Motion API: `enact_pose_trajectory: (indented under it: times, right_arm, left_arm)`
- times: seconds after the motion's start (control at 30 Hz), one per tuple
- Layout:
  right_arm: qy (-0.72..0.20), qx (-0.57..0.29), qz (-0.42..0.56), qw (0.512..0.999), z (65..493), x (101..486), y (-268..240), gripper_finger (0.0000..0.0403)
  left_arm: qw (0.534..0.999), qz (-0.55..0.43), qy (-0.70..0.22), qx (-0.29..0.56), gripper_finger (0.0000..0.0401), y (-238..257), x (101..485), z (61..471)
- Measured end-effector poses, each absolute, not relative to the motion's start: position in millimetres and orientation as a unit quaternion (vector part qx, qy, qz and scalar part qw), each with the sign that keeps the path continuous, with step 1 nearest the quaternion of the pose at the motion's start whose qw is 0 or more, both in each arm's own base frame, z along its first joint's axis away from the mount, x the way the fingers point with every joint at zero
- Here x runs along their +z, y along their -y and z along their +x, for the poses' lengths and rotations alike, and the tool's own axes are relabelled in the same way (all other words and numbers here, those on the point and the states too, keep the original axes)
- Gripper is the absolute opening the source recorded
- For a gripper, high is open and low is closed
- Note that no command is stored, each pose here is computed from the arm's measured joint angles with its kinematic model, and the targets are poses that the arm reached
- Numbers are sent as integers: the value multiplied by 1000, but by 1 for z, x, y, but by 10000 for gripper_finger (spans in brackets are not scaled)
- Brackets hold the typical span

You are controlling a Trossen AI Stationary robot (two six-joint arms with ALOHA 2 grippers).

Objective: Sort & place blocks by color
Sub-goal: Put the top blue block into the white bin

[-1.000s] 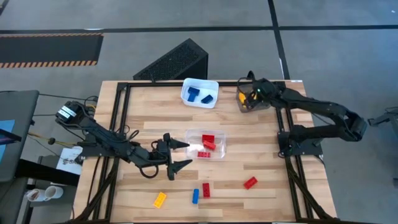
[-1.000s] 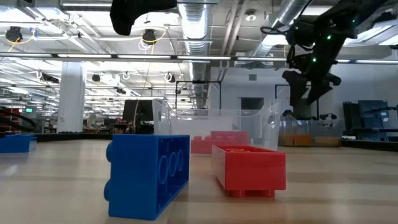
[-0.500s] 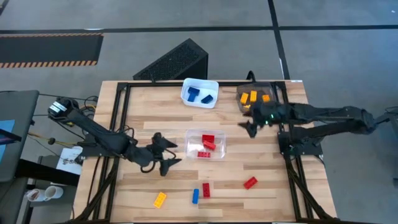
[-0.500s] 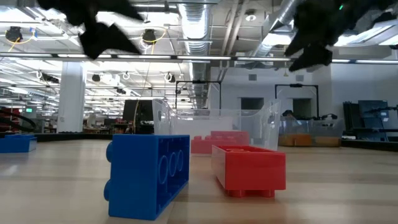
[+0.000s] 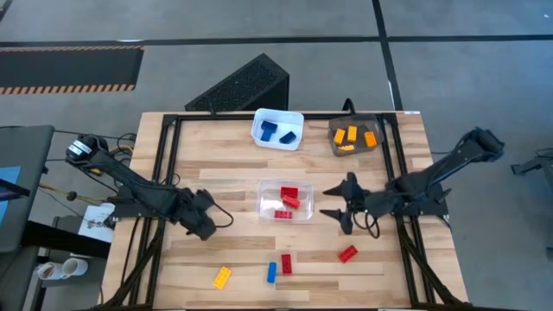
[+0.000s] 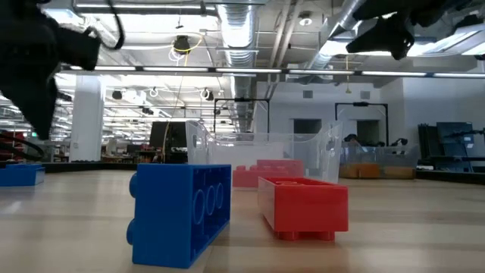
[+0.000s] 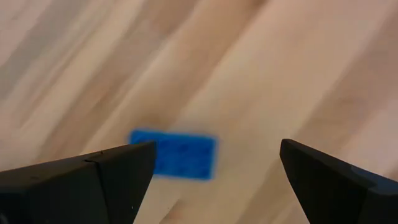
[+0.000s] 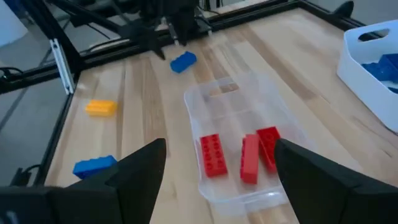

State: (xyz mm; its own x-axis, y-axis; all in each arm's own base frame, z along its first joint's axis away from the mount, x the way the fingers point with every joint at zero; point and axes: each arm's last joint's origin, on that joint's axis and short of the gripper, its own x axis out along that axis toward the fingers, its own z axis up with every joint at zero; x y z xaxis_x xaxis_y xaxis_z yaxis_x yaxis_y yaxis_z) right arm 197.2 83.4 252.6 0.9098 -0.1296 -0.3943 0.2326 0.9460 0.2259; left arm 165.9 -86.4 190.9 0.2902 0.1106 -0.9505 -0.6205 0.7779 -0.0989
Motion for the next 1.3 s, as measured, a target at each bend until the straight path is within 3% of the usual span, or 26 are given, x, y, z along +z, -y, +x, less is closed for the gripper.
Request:
enact_pose_trajectory:
  times: [0.2,0.53,0.8,1.0,1.3]
  right_arm:
    - [-213,-102,121,964,205,240,-90,317]
    - [-193,-79,122,970,209,240,-100,317]
    - [-191,-58,117,973,206,241,-109,317]
    - [-191,-50,115,973,204,242,-112,317]
    - [-188,-51,117,974,204,242,-112,318]
  left_arm:
    - [718,-276,-547,330,325,80,189,155]
    - [695,-274,-562,355,325,78,181,160]
    - [695,-186,-629,294,325,76,167,170]
    - [710,-184,-640,231,328,78,160,184]
    - [679,-162,-673,244,357,67,151,186]
